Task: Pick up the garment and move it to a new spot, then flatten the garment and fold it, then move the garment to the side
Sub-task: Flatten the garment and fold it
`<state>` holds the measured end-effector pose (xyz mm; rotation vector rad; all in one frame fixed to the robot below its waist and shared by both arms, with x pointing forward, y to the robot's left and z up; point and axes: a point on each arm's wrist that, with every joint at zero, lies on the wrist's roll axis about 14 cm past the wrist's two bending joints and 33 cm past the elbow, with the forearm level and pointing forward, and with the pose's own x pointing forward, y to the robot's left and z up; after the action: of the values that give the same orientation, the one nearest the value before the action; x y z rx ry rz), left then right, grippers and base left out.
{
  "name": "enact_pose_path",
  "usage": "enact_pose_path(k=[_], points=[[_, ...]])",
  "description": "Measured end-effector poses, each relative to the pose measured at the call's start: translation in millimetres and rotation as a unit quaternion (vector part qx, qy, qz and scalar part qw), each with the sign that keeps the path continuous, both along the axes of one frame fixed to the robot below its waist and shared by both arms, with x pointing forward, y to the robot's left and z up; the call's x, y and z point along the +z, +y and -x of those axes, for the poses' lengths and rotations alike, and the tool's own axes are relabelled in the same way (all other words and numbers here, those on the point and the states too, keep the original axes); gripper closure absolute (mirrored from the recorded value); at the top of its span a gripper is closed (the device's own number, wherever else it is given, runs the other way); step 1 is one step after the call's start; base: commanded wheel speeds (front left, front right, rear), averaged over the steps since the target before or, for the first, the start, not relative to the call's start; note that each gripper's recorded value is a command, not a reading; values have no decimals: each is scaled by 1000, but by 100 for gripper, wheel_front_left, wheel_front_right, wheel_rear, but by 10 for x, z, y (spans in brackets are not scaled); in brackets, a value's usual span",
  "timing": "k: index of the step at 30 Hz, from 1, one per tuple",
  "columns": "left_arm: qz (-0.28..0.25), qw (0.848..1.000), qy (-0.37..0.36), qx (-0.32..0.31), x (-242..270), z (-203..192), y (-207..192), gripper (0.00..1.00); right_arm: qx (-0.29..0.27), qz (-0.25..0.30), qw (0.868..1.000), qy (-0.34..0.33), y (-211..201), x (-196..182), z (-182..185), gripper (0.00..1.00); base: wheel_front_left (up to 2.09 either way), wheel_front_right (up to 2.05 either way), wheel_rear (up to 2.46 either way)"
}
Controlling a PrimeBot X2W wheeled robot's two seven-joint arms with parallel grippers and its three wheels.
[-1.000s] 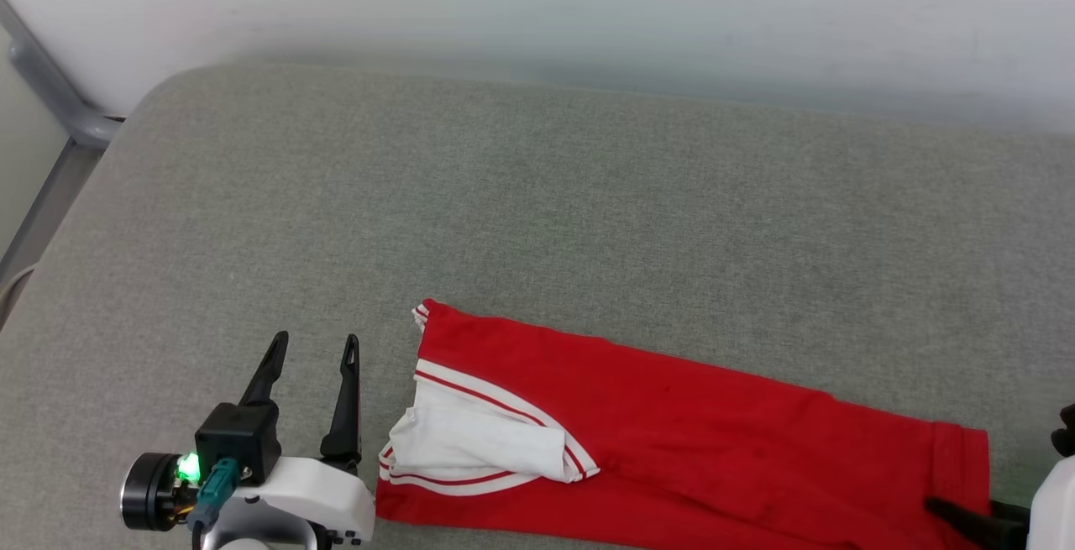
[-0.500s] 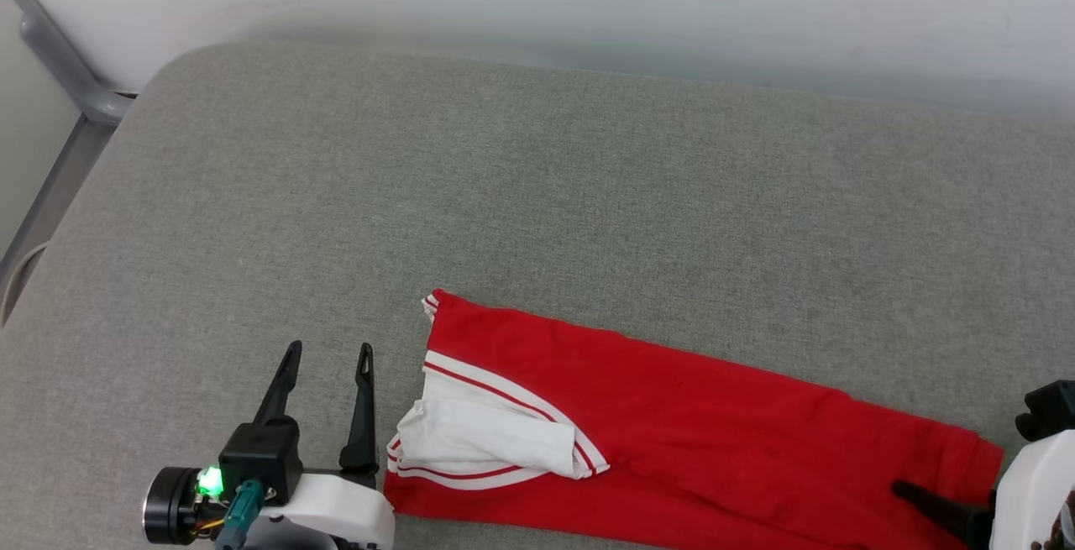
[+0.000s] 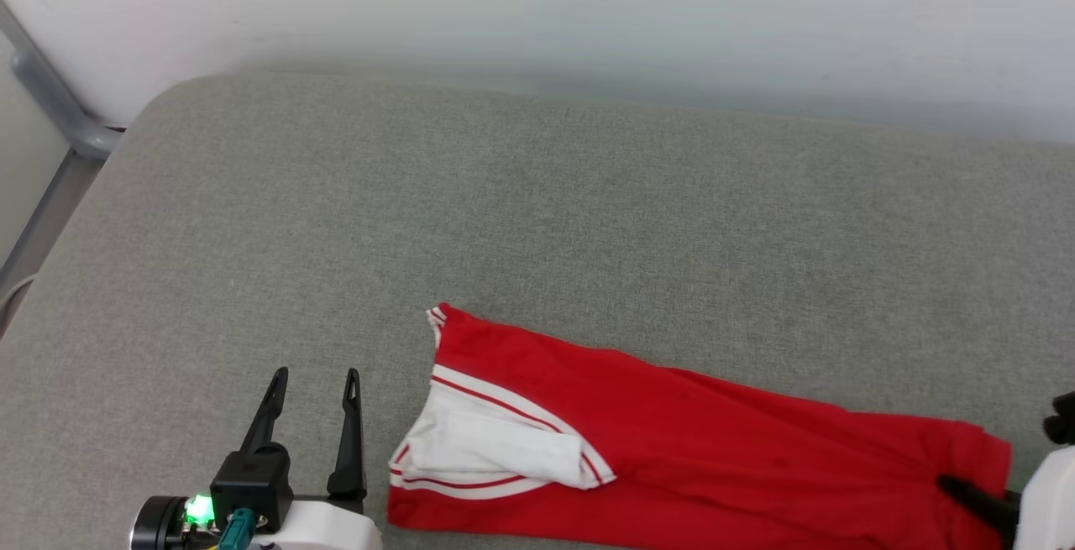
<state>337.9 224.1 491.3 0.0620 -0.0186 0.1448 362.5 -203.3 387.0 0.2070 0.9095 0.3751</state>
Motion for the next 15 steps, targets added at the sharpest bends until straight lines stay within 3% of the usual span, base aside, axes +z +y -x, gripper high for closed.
enact_pose_path(k=[10,15], points=[[-5,1000,-12,-3,66,52,-21,0,-65,91,993,-27,-871,197,-56,100,0,0,0],[-7,1000,-13,-7,68,94,-29,0,-81,100,991,-32,-1026,268,-28,100,0,0,0]])
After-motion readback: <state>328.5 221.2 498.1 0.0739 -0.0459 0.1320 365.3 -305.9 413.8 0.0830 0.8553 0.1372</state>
